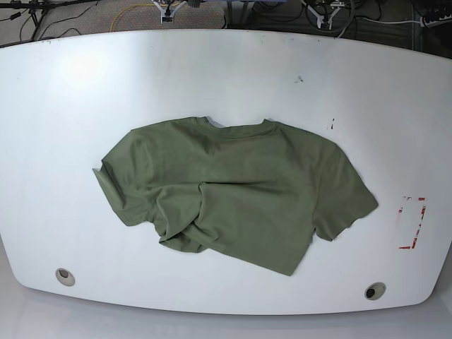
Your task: Fold the T-shirt properly
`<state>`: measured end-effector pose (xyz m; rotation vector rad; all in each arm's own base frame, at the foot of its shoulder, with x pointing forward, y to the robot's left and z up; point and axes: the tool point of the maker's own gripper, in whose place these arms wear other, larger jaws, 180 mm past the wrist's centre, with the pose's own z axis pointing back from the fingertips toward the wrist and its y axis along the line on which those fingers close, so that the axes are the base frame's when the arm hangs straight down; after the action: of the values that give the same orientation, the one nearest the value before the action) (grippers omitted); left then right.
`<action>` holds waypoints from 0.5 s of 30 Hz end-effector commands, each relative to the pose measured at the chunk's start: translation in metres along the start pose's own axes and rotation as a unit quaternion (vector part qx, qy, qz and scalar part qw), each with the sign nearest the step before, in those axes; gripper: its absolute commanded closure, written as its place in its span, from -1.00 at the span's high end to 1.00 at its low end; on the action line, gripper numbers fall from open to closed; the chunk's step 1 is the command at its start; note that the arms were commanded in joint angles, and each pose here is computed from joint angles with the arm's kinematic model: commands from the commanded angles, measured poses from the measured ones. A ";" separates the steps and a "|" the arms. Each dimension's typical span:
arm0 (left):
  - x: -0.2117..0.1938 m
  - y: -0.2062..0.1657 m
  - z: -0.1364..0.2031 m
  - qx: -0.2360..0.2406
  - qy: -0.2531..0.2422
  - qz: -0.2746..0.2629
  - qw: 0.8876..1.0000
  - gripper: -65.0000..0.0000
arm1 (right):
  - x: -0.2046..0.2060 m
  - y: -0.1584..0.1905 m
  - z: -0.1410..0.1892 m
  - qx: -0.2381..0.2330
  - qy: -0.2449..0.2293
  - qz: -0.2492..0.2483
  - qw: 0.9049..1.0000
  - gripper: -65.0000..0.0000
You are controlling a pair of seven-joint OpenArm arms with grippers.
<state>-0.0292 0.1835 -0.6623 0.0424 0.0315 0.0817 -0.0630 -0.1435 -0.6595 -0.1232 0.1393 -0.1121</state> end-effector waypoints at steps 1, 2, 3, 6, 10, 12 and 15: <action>-0.003 0.002 0.000 0.002 0.003 0.000 1.000 -0.30 | -0.003 -0.002 0.000 -0.003 0.002 0.003 1.000 -0.56; -0.003 0.002 0.000 0.002 0.003 0.000 1.000 -0.30 | -0.003 -0.002 0.000 -0.003 0.002 0.003 1.000 -0.56; -0.003 0.002 0.000 0.002 0.003 0.000 1.000 -0.31 | -0.003 -0.002 0.000 -0.003 0.002 0.003 1.000 -0.56; -0.009 0.000 0.000 0.000 0.008 0.000 1.000 -0.31 | -0.004 -0.001 0.000 -0.003 0.002 0.001 1.000 -0.56; -0.011 0.000 0.000 0.000 0.007 0.000 1.000 -0.31 | -0.004 -0.001 0.000 -0.002 0.002 0.001 1.000 -0.56; -0.010 0.000 0.000 -0.001 0.005 0.000 1.000 -0.31 | -0.004 -0.001 0.000 -0.002 0.003 0.002 1.000 -0.56; -0.010 0.001 0.000 -0.001 0.002 -0.001 1.000 -0.31 | -0.005 -0.002 0.000 -0.003 0.004 0.002 1.000 -0.56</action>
<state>-0.0386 0.1803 -0.6620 0.0350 0.0397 0.0805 -0.0648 -0.1433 -0.6594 -0.1228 0.1417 -0.1129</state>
